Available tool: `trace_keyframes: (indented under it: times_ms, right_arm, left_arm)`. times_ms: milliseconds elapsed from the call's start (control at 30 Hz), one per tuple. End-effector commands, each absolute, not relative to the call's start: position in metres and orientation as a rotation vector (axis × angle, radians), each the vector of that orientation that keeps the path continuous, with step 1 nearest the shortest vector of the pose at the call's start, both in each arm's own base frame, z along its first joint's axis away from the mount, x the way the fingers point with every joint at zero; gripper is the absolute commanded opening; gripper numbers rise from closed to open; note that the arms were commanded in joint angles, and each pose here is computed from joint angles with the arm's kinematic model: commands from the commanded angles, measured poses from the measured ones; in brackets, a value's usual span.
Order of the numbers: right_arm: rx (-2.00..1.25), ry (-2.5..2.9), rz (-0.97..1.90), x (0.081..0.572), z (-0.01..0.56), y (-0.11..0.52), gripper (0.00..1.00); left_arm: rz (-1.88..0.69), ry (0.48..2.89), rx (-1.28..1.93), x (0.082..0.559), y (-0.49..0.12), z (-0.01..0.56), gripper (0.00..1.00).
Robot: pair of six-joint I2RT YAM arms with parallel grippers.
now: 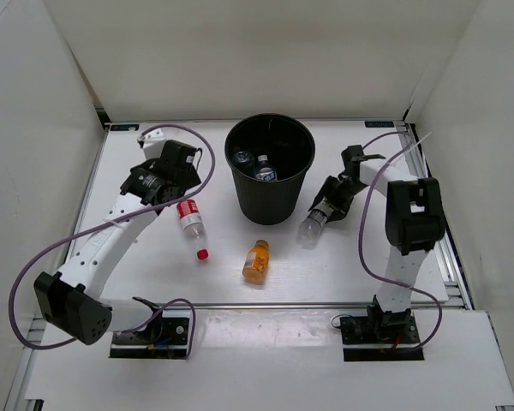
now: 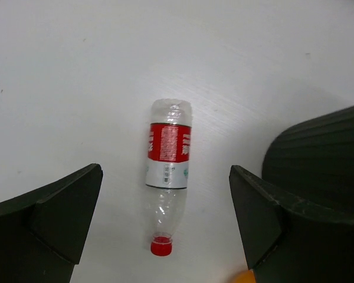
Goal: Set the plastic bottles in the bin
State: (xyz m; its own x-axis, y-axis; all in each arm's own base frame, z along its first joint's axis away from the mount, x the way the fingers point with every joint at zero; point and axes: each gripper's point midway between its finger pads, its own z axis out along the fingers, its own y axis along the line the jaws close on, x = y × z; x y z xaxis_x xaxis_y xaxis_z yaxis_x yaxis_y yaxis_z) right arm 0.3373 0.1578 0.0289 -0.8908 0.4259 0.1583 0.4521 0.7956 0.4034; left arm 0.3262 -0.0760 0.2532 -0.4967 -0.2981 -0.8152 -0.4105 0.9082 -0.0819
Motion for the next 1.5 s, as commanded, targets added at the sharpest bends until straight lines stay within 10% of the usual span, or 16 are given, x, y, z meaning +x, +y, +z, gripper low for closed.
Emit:
trace_keyframes:
  times_ms: [0, 500, 633, 667, 1100, 1267, 1467]
  right_arm:
    - [-0.7, -3.082, -0.762, 0.339, 0.096, 0.141, 0.44]
    - [-0.332, -3.562, -1.681, 0.454, 0.402, 0.181, 0.48]
    - [-0.087, -3.538, -1.653, 0.46, 0.374, 0.221, 0.76]
    - [-0.05, -3.529, -1.625, 0.457, 0.364, 0.227, 1.0]
    - [0.093, -3.533, -1.557, 0.399, 0.375, 0.208, 1.0]
    - [0.091, -3.51, -1.634, 0.384, 0.388, 0.205, 1.0]
    - [0.06, -3.49, -1.623, 0.38, 0.38, 0.199, 1.0]
  left_arm:
    - [0.142, 2.171, -0.636, 0.313, -0.058, 0.226, 1.0]
    - [-0.013, 2.312, -0.799, 0.301, -0.047, 0.132, 1.0]
    - [0.036, 2.395, -0.786, 0.298, -0.048, 0.105, 1.0]
    - [0.045, 2.407, -0.787, 0.298, -0.048, 0.101, 1.0]
    - [0.092, 2.51, -0.771, 0.296, -0.052, 0.061, 1.0]
    - [0.059, 2.584, -0.753, 0.295, -0.062, 0.043, 0.75]
    - [0.059, 2.583, -0.727, 0.298, -0.062, 0.045, 0.72]
